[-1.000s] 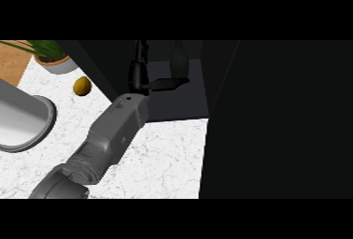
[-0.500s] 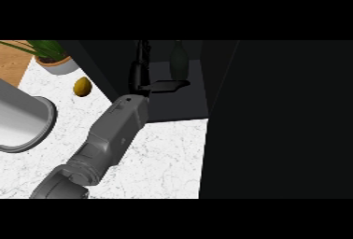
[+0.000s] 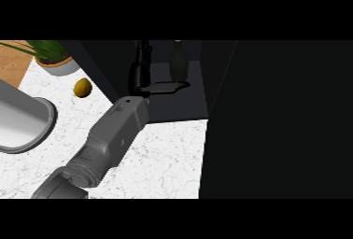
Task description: Pick up the wine, place it into the cabinet and close the cabinet
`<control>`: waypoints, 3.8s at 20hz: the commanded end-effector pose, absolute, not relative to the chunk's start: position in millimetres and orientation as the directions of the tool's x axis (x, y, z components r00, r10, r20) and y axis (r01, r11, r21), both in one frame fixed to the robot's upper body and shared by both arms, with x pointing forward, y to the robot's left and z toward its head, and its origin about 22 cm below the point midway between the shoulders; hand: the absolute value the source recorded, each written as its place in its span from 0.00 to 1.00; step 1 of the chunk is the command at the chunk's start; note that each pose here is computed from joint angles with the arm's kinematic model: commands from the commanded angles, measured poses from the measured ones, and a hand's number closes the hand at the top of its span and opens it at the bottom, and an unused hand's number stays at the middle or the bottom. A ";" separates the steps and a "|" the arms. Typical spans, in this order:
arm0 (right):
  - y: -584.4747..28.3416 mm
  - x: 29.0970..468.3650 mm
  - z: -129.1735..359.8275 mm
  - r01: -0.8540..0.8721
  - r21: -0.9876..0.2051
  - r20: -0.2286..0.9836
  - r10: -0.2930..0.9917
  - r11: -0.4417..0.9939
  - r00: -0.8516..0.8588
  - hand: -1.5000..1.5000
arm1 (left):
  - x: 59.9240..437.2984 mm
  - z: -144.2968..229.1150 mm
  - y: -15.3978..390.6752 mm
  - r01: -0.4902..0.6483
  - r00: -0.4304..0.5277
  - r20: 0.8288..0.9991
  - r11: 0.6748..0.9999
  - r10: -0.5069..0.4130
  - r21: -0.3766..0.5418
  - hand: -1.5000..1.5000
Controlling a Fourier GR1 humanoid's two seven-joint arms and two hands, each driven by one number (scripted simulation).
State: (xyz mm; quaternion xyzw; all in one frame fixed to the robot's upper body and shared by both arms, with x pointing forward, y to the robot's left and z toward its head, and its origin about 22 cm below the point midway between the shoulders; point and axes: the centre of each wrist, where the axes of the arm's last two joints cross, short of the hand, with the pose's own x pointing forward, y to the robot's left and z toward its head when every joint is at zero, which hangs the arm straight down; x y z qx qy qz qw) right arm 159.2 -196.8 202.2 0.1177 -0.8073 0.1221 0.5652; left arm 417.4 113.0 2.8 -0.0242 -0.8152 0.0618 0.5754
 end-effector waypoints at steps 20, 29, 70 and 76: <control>-207.6 131.7 214.2 -0.263 -0.072 0.934 -0.027 0.962 -0.357 0.00 | 291.9 -29.9 55.2 0.003 -0.291 0.943 0.985 0.164 -0.171 0.00; -211.2 134.1 202.2 -0.254 -0.066 0.935 -0.030 0.965 -0.355 0.00 | 226.5 6.4 51.3 0.029 -0.325 0.917 0.972 0.231 -0.234 0.00; -170.2 99.2 193.7 -0.703 -0.083 0.985 -0.048 0.707 -0.165 1.00 | 133.8 68.7 256.2 0.059 -0.373 0.894 0.968 0.247 -0.243 0.00; -134.5 85.2 194.4 -0.765 -0.049 0.985 -0.098 0.642 -0.145 1.00 | 129.9 62.8 280.2 0.051 -0.376 0.900 0.975 0.219 -0.216 0.00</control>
